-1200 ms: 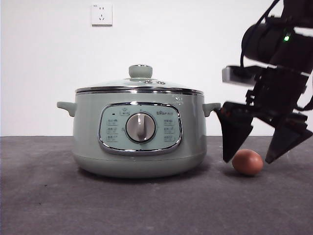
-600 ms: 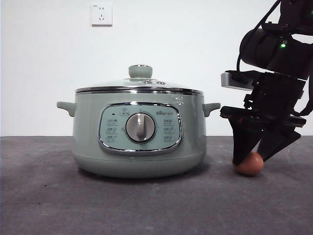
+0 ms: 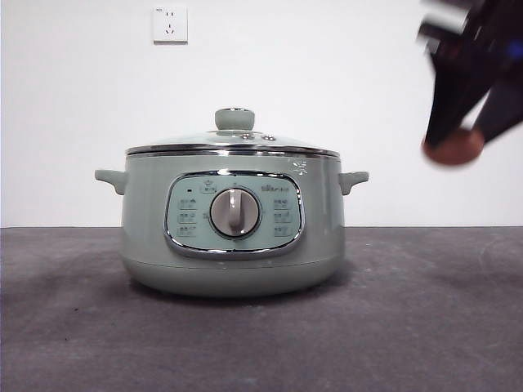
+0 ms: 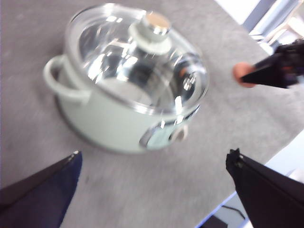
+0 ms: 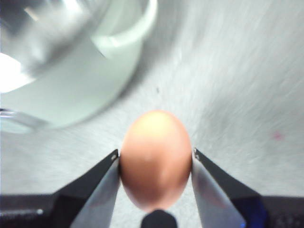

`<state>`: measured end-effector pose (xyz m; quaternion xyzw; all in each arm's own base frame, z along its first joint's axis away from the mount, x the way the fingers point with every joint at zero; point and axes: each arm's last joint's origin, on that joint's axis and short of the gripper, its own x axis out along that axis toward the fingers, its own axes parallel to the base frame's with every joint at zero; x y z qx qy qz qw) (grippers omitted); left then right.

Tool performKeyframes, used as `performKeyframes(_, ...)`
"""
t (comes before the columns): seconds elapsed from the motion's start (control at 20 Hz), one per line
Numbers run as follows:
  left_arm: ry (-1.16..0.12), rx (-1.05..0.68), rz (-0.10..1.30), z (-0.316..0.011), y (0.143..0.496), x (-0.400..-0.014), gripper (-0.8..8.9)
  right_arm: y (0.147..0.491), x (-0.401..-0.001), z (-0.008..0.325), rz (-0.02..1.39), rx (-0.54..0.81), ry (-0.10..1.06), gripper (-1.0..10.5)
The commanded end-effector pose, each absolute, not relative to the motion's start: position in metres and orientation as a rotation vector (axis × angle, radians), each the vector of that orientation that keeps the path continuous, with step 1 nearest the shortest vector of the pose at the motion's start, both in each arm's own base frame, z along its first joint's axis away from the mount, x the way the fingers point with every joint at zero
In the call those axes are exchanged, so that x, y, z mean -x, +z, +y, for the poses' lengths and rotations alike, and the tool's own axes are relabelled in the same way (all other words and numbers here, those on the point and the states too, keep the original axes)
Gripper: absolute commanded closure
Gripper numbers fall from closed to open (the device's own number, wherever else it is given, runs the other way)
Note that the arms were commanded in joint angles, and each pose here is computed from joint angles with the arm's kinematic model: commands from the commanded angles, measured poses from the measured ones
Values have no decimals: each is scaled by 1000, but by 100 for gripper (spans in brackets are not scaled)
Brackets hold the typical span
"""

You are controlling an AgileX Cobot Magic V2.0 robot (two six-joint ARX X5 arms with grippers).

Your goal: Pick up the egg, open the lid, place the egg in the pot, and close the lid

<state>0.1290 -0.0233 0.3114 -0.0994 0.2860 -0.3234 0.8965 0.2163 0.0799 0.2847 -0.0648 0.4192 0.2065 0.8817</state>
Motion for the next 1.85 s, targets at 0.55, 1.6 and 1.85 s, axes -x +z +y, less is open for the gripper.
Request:
performKeyframes(0.55,-696,-2,597,-120,347,-248,196,337,-132,50,653,68,428,963)
performKeyframes(1.6,-632,-144,697,-195,294,-322,197,336,-129,49,672,70,427,963)
performKeyframes(1.85,-631,-146,694,-195,295,-322,502,336,-129,49,672,71,427,963)
